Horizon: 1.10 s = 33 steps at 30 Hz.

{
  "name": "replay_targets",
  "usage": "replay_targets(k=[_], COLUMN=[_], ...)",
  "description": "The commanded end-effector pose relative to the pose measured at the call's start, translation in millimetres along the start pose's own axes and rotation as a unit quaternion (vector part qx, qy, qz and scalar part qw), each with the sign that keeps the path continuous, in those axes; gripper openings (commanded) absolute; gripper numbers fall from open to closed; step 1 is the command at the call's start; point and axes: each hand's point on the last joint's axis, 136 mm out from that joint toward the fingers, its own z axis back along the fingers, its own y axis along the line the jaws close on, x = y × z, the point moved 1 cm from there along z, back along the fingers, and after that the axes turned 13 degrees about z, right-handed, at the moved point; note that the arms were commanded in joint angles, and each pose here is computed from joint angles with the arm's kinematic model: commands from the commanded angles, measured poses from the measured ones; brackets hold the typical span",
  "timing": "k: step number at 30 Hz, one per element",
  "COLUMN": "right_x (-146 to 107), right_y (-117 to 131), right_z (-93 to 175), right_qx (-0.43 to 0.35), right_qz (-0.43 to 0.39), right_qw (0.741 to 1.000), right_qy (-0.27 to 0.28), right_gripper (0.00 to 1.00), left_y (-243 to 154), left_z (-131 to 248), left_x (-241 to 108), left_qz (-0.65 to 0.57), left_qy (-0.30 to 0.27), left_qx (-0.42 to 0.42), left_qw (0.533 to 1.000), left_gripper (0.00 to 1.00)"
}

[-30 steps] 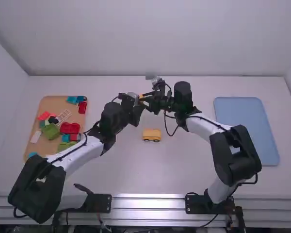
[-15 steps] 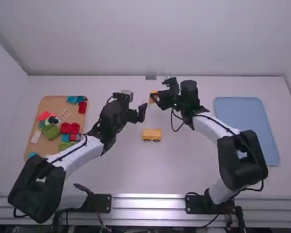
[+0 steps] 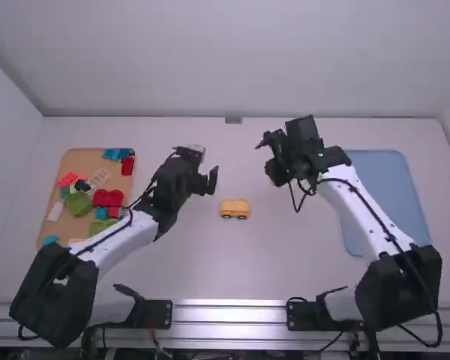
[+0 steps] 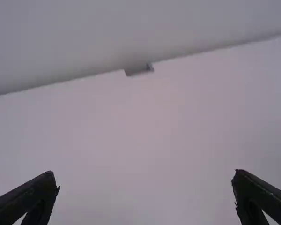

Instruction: Assemble lego blocks to make yellow taxi

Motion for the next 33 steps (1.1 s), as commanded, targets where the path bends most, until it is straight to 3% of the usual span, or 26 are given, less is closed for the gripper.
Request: replay_targets(k=[1,4,8,11,14,16,28,33], right_x=[-11.7,-27.1,-35.0,-52.5,-66.4,-75.6,-89.1,-95.3], right_y=[4.5,18.8,33.3,42.7,45.2,45.7,45.3,48.3], right_z=[-11.2,-17.2,-28.5,-49.1,-69.4,-81.9,-124.7,-129.5], right_qx=[0.003,0.023,0.057,0.102,0.129,0.149,0.195,0.210], right_qz=[0.120,0.214,0.282,0.339,0.360,0.369,0.366,0.374], right_qw=[0.992,0.972,0.951,0.923,0.907,0.898,0.882,0.874], right_qy=[0.045,0.094,0.116,0.149,0.175,0.186,0.226,0.228], right_gripper=[0.24,0.25,0.25,0.35,0.35,0.24,0.22,0.23], left_y=[-11.8,-18.4,-17.7,-4.5,4.4,7.4,13.9,13.8], left_z=[18.3,38.8,55.1,68.9,77.2,82.9,90.1,89.8], left_x=[28.1,39.8,50.1,60.3,63.6,64.1,63.7,63.6], left_qz=[-0.052,-0.091,-0.107,-0.094,-0.080,-0.072,-0.061,-0.061], left_qy=[-0.022,-0.012,-0.018,-0.030,-0.032,-0.033,-0.031,-0.031], left_qx=[-0.053,-0.107,-0.143,-0.162,-0.189,-0.214,-0.238,-0.237], left_qw=[0.997,0.990,0.984,0.982,0.978,0.974,0.969,0.969], left_gripper=[0.99,0.99,0.99,0.99,0.99,0.99,0.99,0.99])
